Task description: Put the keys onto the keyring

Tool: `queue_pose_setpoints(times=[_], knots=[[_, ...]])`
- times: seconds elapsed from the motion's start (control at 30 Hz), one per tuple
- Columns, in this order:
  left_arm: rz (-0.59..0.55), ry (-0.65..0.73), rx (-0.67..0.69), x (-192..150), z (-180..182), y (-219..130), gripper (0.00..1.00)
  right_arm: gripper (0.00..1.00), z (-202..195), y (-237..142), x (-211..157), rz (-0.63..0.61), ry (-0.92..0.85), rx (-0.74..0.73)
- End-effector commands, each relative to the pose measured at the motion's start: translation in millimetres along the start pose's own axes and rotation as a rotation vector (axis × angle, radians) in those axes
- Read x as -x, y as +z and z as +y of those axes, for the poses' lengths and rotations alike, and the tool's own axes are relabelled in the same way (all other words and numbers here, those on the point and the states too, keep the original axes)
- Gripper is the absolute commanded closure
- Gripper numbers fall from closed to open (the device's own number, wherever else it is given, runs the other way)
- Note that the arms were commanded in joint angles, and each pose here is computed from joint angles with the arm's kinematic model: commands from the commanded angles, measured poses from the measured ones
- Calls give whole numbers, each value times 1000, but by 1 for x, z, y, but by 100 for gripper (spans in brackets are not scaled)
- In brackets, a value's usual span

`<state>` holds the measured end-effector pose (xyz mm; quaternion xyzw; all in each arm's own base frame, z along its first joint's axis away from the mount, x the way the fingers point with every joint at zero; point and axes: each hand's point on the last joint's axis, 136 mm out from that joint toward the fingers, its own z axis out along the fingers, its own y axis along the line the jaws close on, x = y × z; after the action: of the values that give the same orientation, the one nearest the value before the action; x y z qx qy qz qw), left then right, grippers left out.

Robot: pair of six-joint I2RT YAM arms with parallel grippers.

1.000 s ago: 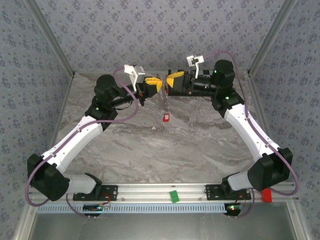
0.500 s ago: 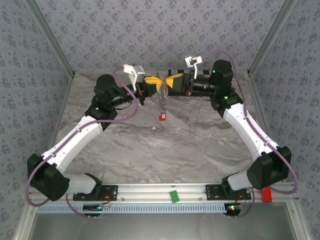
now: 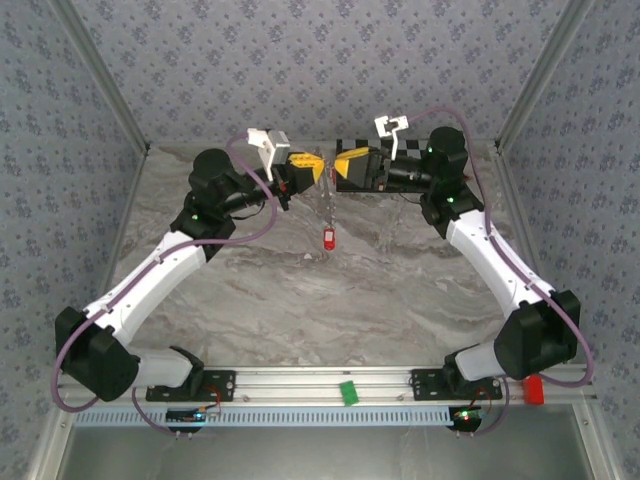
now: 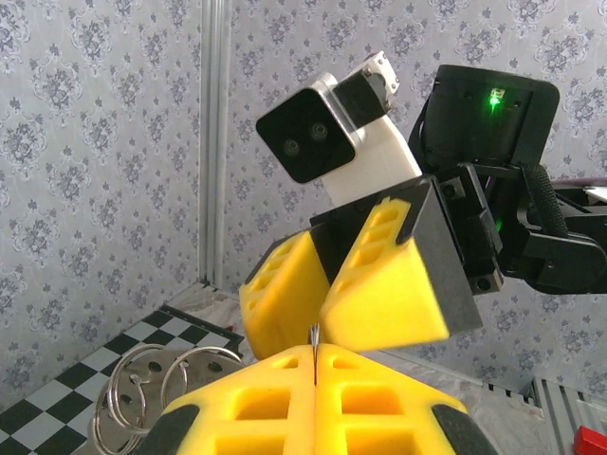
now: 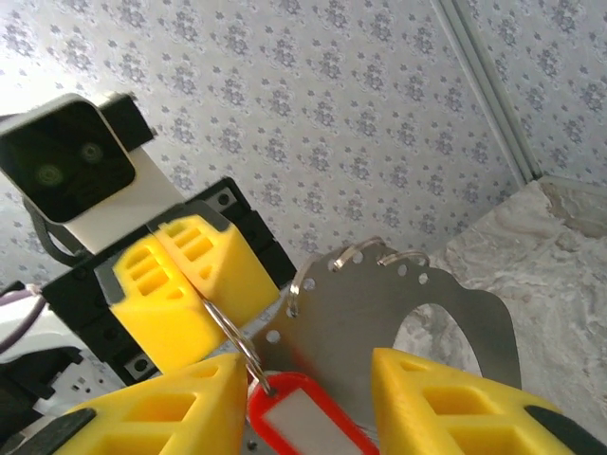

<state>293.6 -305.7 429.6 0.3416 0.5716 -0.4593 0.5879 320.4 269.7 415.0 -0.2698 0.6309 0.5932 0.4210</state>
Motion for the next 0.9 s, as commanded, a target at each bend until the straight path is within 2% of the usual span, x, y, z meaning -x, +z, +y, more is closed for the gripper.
queue_pose_setpoints(times=[0.0, 0.27, 0.43, 0.87], knots=[[-87, 55, -16, 35, -6, -2, 100, 60, 15, 0, 14, -43, -29, 59], [-86, 50, -10, 34, -4, -2, 100, 65, 18, 3, 11, -27, -12, 92], [-90, 50, -12, 36, -5, -1, 100, 64, 16, 4, 4, -8, 5, 95], [-97, 52, 3, 39, -1, -1, 100, 79, 18, 5, -6, 35, 18, 95]])
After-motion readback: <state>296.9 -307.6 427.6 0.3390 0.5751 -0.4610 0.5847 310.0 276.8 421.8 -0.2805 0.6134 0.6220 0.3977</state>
